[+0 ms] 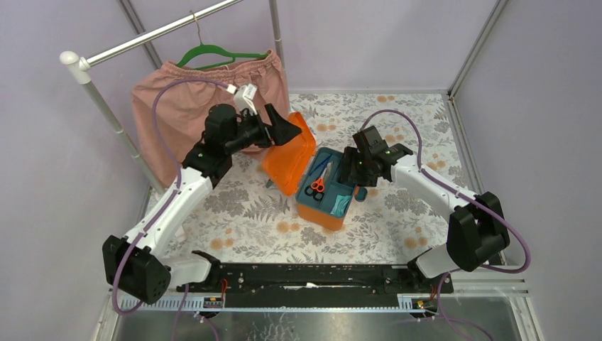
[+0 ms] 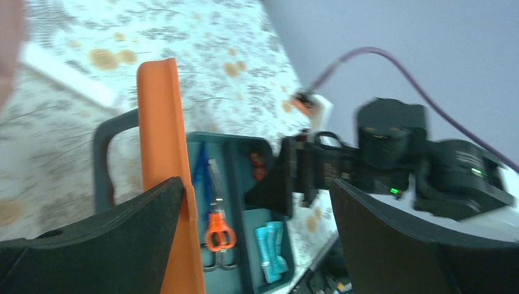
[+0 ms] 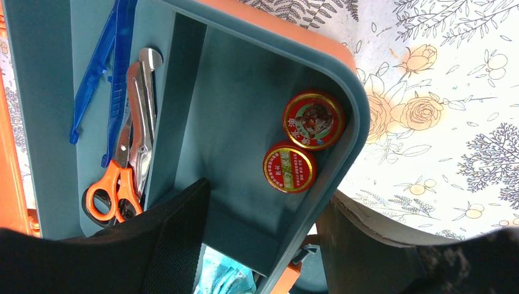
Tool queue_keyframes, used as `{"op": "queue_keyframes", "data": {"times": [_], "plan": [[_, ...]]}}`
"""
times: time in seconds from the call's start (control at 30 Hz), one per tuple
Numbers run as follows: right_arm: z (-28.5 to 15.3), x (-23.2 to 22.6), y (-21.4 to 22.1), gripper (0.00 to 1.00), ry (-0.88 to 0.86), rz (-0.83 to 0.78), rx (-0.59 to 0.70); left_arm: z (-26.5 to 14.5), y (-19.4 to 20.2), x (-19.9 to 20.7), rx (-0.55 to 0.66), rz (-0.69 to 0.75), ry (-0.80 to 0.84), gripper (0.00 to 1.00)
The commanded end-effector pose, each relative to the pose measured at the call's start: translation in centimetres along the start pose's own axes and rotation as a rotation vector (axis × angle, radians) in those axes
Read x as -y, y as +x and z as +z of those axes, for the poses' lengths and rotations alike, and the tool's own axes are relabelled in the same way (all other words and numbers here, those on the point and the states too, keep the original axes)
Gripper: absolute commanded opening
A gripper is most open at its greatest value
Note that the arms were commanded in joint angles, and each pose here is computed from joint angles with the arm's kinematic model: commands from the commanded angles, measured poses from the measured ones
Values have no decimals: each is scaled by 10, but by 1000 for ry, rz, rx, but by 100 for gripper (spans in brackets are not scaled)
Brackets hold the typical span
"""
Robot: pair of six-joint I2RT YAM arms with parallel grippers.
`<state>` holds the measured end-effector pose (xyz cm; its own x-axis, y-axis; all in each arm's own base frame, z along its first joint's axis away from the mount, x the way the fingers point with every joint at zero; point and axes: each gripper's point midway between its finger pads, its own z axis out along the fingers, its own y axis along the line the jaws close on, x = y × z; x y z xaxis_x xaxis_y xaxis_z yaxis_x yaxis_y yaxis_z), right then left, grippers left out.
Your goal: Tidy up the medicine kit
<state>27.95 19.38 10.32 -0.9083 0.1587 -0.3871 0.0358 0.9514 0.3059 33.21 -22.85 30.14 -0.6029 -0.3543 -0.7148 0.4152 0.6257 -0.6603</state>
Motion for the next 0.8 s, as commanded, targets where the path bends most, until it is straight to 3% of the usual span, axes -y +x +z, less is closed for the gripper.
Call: {"op": "queue_keyframes", "data": {"times": [0.0, 0.4, 0.77], "plan": [[17, -17, 9, 67, -72, -6, -40, 10, 50, 36, -191, -87, 116, 98], [9, -12, 3, 66, -51, 14, 9, 44, 108, 65, -311, -93, 178, 98], [-29, -11, -22, 69, -57, 65, 177, 46, 86, 81, -264, -47, 194, 98]]}}
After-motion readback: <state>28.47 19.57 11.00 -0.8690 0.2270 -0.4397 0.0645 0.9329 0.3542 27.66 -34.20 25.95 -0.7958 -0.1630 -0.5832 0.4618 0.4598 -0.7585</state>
